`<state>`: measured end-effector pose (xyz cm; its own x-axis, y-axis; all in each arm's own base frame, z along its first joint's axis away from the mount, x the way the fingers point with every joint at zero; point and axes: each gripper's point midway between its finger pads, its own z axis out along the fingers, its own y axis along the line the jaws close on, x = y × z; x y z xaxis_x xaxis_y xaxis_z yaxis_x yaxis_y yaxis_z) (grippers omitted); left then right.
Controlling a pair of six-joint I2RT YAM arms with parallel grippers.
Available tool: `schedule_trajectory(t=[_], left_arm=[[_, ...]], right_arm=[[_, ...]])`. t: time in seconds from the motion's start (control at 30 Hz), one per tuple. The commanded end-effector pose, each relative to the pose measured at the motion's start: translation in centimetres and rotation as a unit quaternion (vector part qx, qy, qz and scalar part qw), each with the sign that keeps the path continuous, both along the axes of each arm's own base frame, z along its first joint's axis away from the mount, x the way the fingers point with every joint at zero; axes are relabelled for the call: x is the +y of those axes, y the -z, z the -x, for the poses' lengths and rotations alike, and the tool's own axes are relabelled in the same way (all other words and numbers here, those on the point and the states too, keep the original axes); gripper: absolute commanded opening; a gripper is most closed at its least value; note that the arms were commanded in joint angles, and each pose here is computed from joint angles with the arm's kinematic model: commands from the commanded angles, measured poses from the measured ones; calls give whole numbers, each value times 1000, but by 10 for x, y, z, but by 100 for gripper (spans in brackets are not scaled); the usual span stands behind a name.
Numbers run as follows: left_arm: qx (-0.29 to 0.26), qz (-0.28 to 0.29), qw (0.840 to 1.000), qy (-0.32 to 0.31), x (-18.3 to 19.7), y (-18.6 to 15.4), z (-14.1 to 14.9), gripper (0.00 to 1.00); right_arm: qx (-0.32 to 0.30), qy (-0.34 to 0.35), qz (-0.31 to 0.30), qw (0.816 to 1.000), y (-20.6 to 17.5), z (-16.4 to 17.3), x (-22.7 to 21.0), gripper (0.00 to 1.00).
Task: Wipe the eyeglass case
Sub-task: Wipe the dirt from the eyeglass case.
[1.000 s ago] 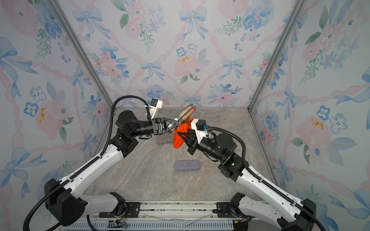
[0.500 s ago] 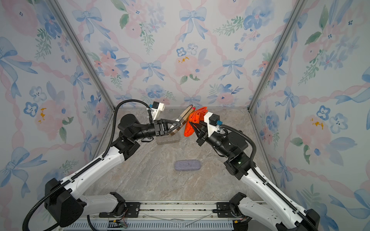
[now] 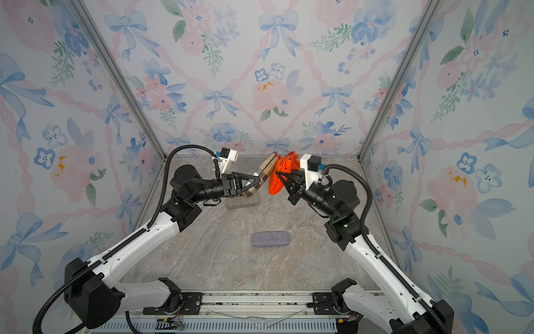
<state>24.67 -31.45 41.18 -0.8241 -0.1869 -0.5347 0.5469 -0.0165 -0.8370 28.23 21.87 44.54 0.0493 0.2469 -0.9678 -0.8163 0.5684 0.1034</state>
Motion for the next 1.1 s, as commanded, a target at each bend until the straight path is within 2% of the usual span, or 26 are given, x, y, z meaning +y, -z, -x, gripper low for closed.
schedule_trajectory(t=[0.0, 0.27, 0.37, 0.5, 0.6, 0.7, 0.9, 1.0, 1.07], left_arm=[[-3, -2, 999, 45, 0, -2, 24, 28], [-2, 0, 999, 38, 2, -5, 18, 28], [0, 0, 999, 42, 1, -4, 18, 27], [-3, 2, 999, 47, 1, -7, 22, 27], [-5, 3, 999, 46, 3, -8, 23, 27], [-8, 6, 999, 43, 4, -10, 24, 27], [-6, 16, 999, 44, 3, -14, 19, 27], [-5, 22, 999, 45, 1, -17, 17, 27], [-4, 25, 999, 44, 1, -19, 17, 27]], right_arm=[[-44, -53, -26, 997, -39, 23, 1, 0], [12, -162, 25, 986, 30, 83, 61, 0], [5, -156, 13, 988, 20, 72, 54, 0], [-28, -137, -22, 990, -33, 42, 22, 0], [-36, -155, -35, 987, -55, 30, 13, 0], [-25, -180, -52, 982, -48, 34, 21, 0], [19, -222, -89, 971, 9, 64, 53, 0], [25, -246, -127, 961, 9, 73, 52, 0], [19, -238, -131, 962, 4, 65, 47, 0]])
